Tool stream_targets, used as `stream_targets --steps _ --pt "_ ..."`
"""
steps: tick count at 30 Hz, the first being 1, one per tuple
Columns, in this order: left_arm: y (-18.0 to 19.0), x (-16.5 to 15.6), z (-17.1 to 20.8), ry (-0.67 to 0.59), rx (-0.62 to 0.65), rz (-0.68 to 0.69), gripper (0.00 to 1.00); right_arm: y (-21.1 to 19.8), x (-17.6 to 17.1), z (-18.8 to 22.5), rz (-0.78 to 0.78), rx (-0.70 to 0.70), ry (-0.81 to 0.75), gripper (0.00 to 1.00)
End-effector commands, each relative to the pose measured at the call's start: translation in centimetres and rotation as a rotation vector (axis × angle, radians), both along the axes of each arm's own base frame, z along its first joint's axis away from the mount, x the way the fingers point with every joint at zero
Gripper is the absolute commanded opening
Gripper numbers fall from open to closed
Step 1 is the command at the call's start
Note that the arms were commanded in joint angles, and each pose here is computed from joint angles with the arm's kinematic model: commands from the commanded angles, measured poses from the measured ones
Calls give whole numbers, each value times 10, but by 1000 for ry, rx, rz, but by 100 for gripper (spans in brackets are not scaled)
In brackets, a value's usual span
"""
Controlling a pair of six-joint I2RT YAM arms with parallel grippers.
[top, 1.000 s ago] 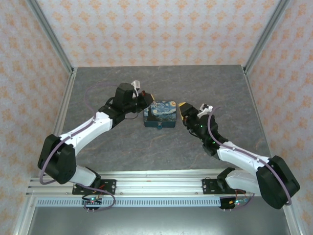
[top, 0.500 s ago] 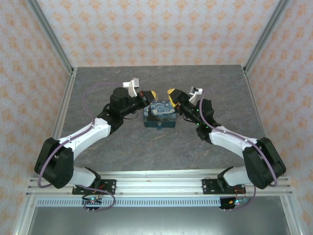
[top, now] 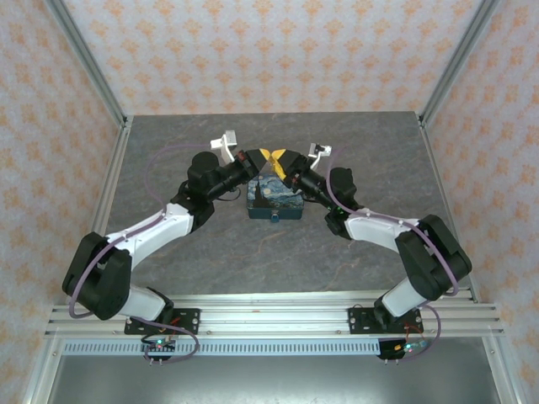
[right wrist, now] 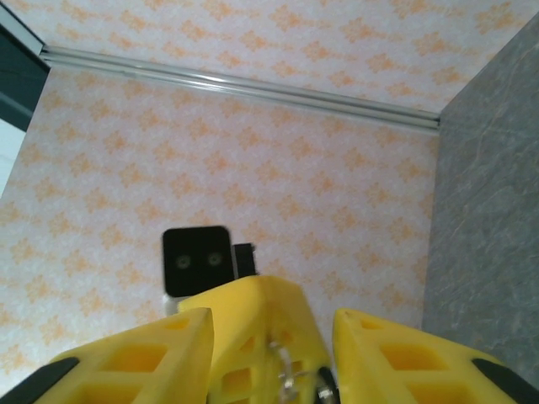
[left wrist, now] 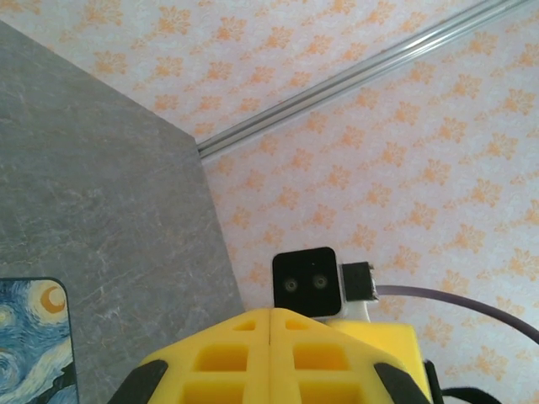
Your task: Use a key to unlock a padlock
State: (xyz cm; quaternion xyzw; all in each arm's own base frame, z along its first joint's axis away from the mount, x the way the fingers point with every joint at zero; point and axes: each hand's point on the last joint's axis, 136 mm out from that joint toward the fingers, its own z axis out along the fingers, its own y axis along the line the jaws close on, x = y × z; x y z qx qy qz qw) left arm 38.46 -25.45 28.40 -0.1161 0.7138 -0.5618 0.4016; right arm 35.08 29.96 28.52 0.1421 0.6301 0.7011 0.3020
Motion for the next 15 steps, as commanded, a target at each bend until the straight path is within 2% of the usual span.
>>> stream_targets --steps 1,7,12,13,14,15 --pt "-4 4 11 -14 -54 -6 0 4 -7 27 35 54 -91 39" --pt "-7 5 9 2 -61 -21 0 3 -9 19 38 43 -82 31" --pt "-11 4 11 8 -59 -44 0 1 -9 10 33 22 -71 30" --pt "-10 4 11 8 -54 -44 0 0 -8 7 27 13 -67 35" --pt "-11 3 11 8 -47 -47 0 -2 -8 5 23 6 -63 46" --pt "-11 2 13 6 -41 -49 0 -5 -7 2 15 -2 -59 53"
